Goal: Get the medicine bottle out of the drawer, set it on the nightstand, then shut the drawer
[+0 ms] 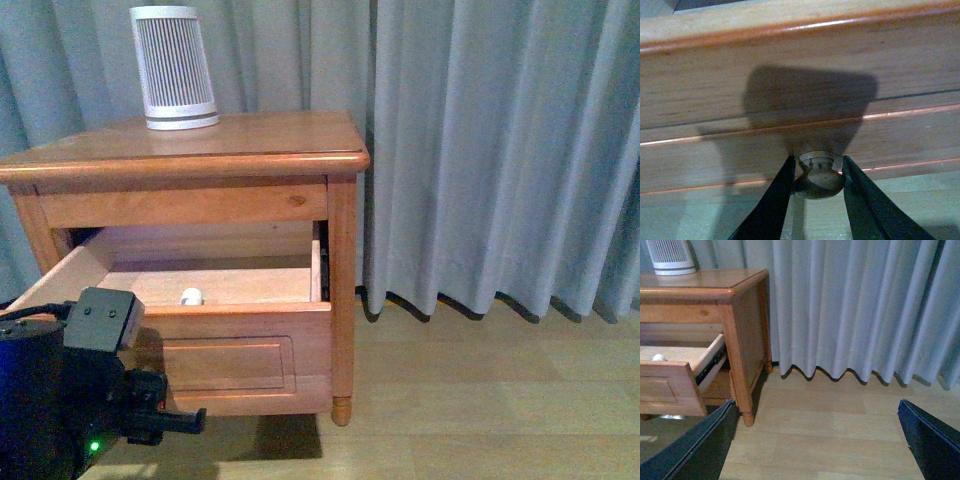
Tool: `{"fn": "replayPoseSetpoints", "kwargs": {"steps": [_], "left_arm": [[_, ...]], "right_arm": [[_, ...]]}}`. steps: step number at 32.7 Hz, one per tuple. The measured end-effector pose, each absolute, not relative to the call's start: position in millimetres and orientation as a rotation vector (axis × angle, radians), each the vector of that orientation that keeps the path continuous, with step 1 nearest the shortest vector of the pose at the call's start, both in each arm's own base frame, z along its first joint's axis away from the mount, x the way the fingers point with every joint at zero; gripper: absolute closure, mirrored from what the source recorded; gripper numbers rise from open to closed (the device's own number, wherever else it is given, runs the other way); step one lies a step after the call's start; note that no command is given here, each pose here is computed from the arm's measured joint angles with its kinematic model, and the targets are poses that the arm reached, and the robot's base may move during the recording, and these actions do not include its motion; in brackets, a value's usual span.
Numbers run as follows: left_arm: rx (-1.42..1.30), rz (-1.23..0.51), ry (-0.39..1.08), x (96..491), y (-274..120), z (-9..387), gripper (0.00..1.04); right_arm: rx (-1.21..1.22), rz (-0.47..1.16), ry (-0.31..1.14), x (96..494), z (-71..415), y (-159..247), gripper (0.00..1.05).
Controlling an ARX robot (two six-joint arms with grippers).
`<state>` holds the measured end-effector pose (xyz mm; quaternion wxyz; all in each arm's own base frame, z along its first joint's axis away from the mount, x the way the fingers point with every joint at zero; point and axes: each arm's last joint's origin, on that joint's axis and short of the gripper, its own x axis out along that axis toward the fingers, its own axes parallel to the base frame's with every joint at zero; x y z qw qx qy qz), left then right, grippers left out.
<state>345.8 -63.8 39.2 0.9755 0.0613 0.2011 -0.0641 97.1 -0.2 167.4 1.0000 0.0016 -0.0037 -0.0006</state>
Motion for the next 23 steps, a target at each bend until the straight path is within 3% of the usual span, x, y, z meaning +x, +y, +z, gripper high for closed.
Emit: {"fn": "replayPoseSetpoints", "kwargs": {"steps": [1, 9, 14, 23], "left_arm": [[0.123, -0.131, 0.413, 344.5, -63.6, 39.6, 0.79], [0.123, -0.214, 0.538, 321.0, -62.7, 27.0, 0.32], [0.105, -0.155, 0.507, 316.9, -47.8, 51.4, 0.05], [0.081, -0.080, 0.277, 295.4, -22.9, 160.2, 0.07]], "right_arm": [[0.003, -0.001, -0.007, 97.1, 167.4, -0.1, 0.07], [0.003, -0.001, -0.007, 97.1, 167.4, -0.2, 0.07], [0.003, -0.001, -0.007, 97.1, 167.4, -0.2, 0.07], [0.003, -0.001, -0.007, 97.1, 167.4, -0.1, 0.07]]}}
